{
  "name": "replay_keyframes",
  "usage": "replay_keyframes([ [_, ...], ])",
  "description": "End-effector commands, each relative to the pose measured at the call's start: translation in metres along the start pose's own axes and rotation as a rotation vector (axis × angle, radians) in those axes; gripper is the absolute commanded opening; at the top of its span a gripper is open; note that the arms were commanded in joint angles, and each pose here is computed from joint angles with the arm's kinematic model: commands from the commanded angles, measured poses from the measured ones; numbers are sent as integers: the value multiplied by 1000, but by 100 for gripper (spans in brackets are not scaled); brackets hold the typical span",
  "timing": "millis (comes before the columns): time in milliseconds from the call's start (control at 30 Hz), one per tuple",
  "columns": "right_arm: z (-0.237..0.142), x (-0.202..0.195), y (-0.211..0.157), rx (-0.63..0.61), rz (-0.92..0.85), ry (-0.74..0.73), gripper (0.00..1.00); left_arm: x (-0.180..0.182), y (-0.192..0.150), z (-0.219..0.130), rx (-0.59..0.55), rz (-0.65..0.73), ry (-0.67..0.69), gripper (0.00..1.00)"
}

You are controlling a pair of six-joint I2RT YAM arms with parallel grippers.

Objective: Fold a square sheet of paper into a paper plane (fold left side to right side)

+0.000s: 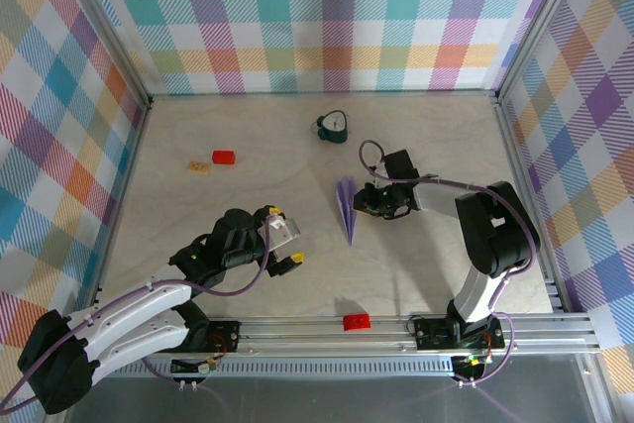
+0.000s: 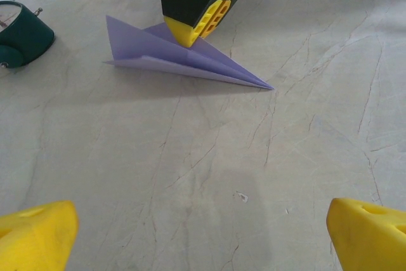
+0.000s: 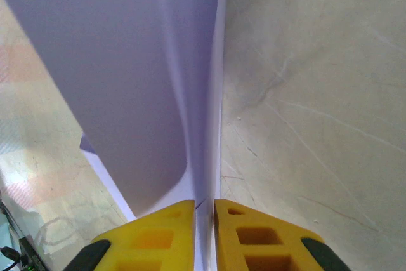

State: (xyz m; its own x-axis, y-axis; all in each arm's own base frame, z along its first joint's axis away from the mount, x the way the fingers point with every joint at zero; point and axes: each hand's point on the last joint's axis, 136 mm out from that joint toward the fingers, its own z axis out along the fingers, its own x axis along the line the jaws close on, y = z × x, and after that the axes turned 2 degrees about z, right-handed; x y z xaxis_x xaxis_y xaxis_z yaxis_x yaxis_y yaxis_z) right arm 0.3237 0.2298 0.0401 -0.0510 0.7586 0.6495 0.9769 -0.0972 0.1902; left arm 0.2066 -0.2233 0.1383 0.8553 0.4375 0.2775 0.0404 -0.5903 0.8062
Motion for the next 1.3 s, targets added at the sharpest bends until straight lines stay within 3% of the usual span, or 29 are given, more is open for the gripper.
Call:
replay_keyframes([
  [0, 0, -1, 4, -2, -19, -8, 16, 1, 5, -1, -27, 9, -8, 100],
  [400, -11, -1, 5, -22, -34, -44, 26, -1, 4, -1, -26, 16, -18, 100],
  [700, -62, 12, -3, -79, -39, -119, 41, 0, 4, 0, -23, 18, -13, 100],
  [933, -72, 24, -17, -51, -32, -203, 42, 1, 3, 0, -17, 26, -9, 100],
  [1267, -42, 37, -13, 27, -77, -297, 40, 3, 4, -2, -19, 31, 6, 100],
])
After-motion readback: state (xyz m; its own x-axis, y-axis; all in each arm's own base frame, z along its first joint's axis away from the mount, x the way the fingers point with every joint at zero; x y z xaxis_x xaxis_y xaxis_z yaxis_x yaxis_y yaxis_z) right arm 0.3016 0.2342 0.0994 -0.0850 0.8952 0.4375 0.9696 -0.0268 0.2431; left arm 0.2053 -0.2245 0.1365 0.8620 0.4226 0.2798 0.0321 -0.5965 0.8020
